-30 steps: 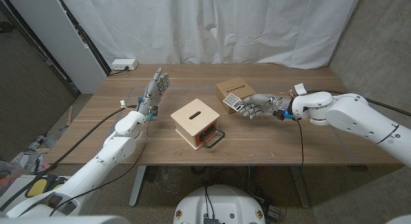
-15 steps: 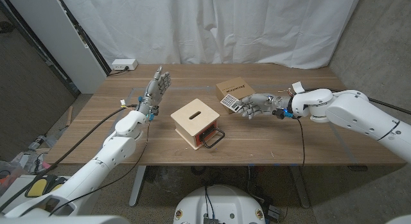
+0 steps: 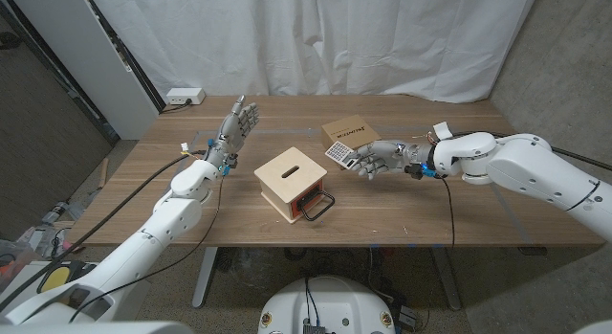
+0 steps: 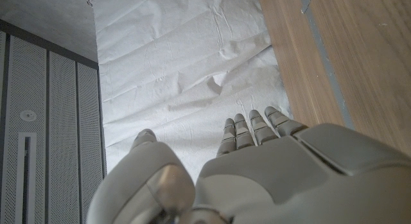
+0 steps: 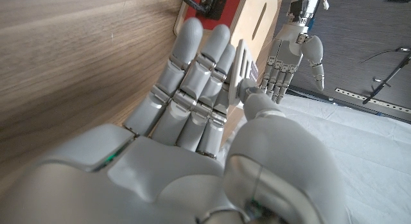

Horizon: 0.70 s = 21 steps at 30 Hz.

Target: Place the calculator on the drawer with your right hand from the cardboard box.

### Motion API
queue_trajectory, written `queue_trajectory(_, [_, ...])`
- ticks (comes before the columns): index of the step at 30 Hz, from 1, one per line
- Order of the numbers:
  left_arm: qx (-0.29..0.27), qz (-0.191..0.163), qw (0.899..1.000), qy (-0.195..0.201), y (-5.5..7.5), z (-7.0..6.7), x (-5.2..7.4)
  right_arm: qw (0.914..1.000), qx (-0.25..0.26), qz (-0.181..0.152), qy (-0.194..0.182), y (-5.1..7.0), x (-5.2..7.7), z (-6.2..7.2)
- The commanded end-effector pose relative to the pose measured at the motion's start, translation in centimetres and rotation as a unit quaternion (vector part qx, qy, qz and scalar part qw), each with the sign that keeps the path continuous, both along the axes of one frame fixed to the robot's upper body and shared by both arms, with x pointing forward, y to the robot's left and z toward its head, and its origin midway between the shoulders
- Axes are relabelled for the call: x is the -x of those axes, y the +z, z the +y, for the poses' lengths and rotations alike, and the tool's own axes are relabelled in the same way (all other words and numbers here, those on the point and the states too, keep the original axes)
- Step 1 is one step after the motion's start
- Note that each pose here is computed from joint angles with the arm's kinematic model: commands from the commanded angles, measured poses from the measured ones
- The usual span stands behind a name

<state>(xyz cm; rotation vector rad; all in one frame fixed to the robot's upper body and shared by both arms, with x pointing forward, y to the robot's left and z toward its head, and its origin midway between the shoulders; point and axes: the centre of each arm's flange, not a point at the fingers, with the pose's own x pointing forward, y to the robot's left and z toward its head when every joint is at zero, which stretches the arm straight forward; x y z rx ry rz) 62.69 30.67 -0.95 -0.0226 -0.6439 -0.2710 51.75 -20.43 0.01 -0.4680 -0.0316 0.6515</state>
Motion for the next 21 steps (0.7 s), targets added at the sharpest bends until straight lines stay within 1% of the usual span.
queue_trajectory(1, [-0.003,0.000,1.000,-0.008,0.0,0.4,-0.4,0.9998,-0.004,0.019,0.002,-0.8,-0.1,1.2])
queue_trajectory(8, [-0.007,0.003,1.000,-0.013,0.1,0.3,-1.0,0.9996,-0.003,0.026,0.003,-1.2,0.1,1.6])
queue_trajectory(13, [-0.008,0.002,1.000,-0.017,0.1,0.3,-1.2,0.9997,-0.005,0.026,0.001,-1.5,0.2,2.0])
queue_trajectory(18, [-0.010,0.004,1.000,-0.019,0.0,0.4,-1.3,0.9995,0.001,0.030,0.008,-1.6,0.3,2.7])
queue_trajectory(21, [-0.009,0.004,1.000,-0.019,0.0,0.5,-1.3,0.9995,0.000,0.031,0.009,-1.5,0.3,2.9])
